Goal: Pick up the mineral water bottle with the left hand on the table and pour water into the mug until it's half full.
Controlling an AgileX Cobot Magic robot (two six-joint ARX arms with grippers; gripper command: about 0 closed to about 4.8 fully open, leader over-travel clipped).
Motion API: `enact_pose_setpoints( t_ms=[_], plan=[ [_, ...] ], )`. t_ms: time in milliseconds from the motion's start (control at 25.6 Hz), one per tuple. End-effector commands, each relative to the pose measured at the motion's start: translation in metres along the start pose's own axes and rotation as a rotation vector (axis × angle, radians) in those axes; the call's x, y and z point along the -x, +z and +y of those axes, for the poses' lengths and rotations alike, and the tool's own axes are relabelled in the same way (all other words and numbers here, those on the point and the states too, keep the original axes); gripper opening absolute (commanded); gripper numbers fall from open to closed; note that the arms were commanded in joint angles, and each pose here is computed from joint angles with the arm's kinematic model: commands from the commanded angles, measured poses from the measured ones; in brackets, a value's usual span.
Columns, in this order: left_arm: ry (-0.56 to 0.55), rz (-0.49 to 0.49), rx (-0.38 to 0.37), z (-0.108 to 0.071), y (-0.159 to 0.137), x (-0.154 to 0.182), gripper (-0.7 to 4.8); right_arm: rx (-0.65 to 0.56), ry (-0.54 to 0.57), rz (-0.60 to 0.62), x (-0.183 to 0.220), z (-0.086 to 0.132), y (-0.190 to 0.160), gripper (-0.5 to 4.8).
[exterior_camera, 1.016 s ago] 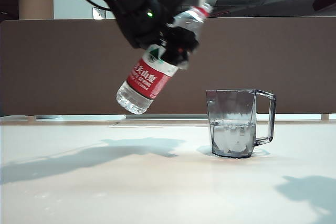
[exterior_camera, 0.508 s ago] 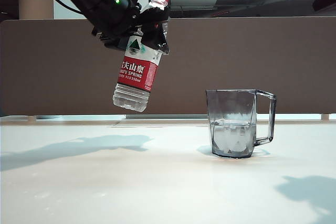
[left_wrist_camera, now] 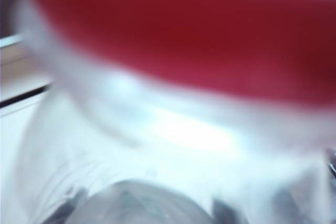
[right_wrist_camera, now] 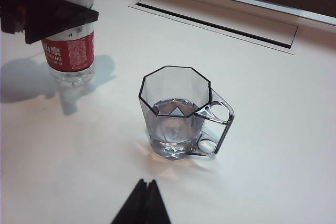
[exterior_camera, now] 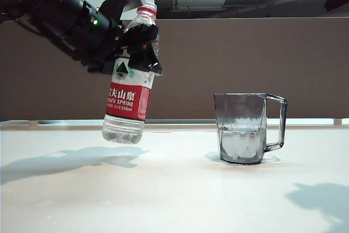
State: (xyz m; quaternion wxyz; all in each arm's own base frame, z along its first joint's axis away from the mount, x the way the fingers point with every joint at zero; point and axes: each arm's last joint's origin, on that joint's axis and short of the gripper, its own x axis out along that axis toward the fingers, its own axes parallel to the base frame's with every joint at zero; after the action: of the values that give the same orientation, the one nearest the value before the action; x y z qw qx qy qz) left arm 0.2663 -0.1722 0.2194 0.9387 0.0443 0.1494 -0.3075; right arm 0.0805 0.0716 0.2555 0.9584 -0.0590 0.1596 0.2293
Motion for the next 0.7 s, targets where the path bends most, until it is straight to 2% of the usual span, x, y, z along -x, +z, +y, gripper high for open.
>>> enact_pose_setpoints(
  t_ms=[39,235,391,469,704],
  plan=[
    [-0.001,-0.081,0.048,0.0,-0.002,0.005,2.68,-0.01,0.003,-0.02,0.001,0.0,0.003,-0.02],
    [0.066,-0.075,0.073,0.001,-0.018,0.009,2.68,-0.01,0.003,-0.02,0.001,0.0,0.003,-0.02],
    [0.067,-0.085,0.072,0.001,-0.026,0.012,2.68,-0.01,0.004,-0.02,0.001,0.0,0.003,-0.02],
    [0.064,-0.051,0.07,0.001,-0.032,0.013,2.68,-0.01,0.004,-0.02,0.001,0.0,0.003,-0.02],
    [0.065,-0.059,0.07,0.001,-0.031,0.013,2.68,-0.009,0.004,-0.02,0.001,0.0,0.003,-0.02]
  ],
)
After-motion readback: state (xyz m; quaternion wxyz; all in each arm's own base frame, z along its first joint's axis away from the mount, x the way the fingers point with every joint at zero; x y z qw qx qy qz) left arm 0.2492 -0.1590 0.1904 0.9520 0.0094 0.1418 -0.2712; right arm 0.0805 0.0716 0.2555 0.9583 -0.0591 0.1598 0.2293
